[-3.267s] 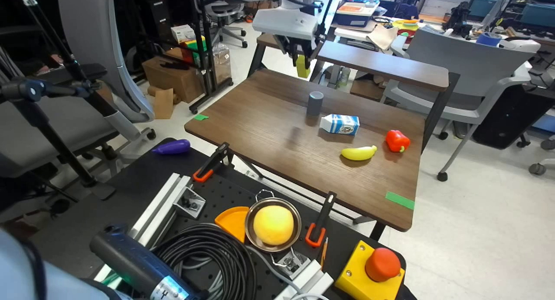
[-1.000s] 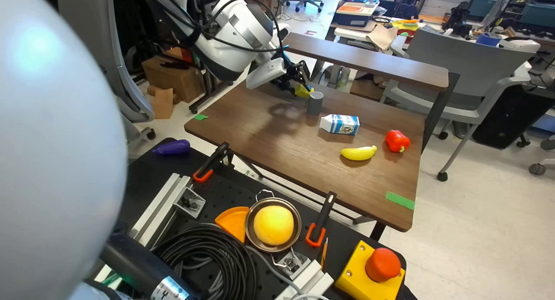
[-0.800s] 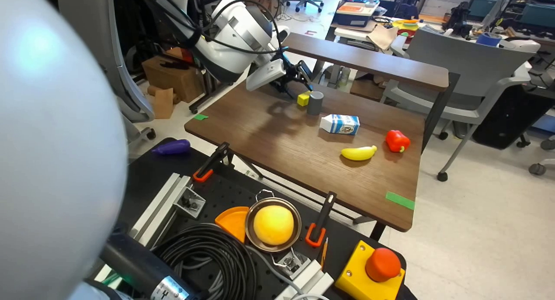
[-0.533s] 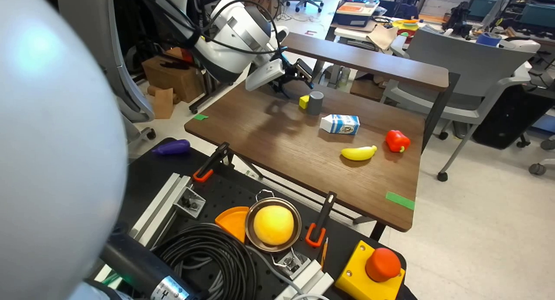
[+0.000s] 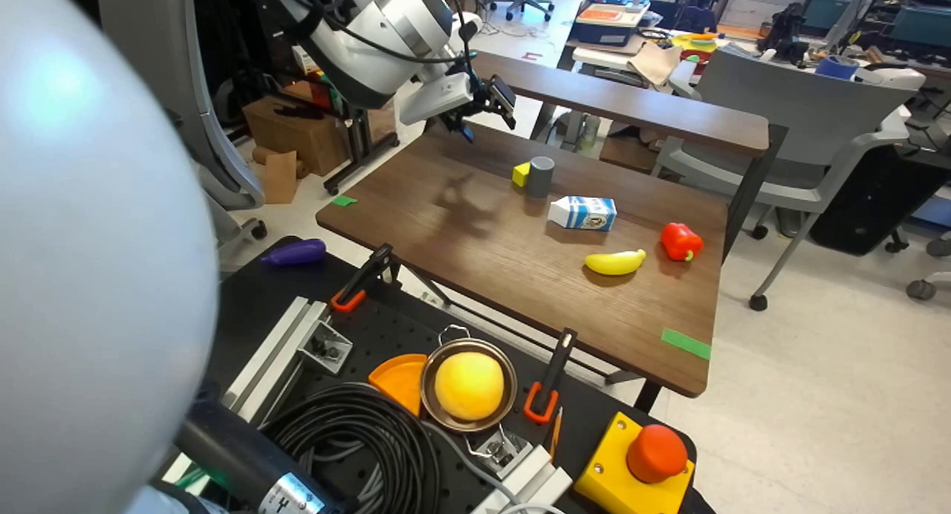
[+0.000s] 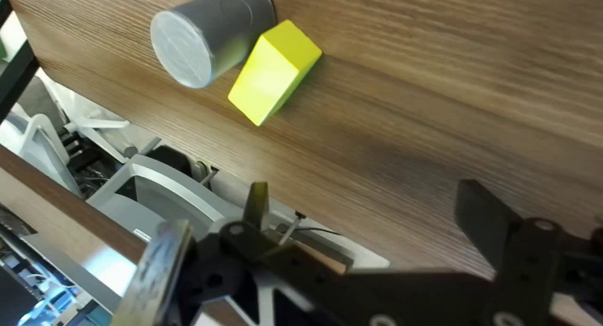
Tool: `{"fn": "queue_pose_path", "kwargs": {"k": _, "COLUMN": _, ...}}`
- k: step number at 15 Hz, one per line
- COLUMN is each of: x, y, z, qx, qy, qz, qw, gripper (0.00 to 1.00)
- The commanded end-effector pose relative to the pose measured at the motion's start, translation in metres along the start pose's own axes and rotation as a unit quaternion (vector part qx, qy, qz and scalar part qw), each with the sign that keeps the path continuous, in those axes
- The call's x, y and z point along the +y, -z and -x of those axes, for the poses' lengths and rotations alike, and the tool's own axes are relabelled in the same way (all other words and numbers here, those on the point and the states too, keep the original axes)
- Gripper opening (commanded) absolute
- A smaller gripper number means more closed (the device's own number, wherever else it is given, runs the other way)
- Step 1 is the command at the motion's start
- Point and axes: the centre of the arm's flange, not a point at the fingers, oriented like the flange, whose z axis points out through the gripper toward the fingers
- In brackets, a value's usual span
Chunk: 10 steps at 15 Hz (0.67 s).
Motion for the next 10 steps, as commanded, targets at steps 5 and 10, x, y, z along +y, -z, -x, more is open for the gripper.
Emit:
{"fn": "queue_pose_path", "kwargs": {"k": 5, "x": 0.04, "y": 0.074, "z": 0.025, "qx": -0.053, "qy": -0.007, "qz": -0.145, "qw": 0.988, "gripper": 1.0}}
{"fn": "queue_pose_path", "kwargs": {"k": 10, "x": 0.033, "y": 0.074, "z": 0.021, "qx": -0.036, "qy": -0.004, "qz": -0.132, "qw": 0.9905, "gripper": 1.0}}
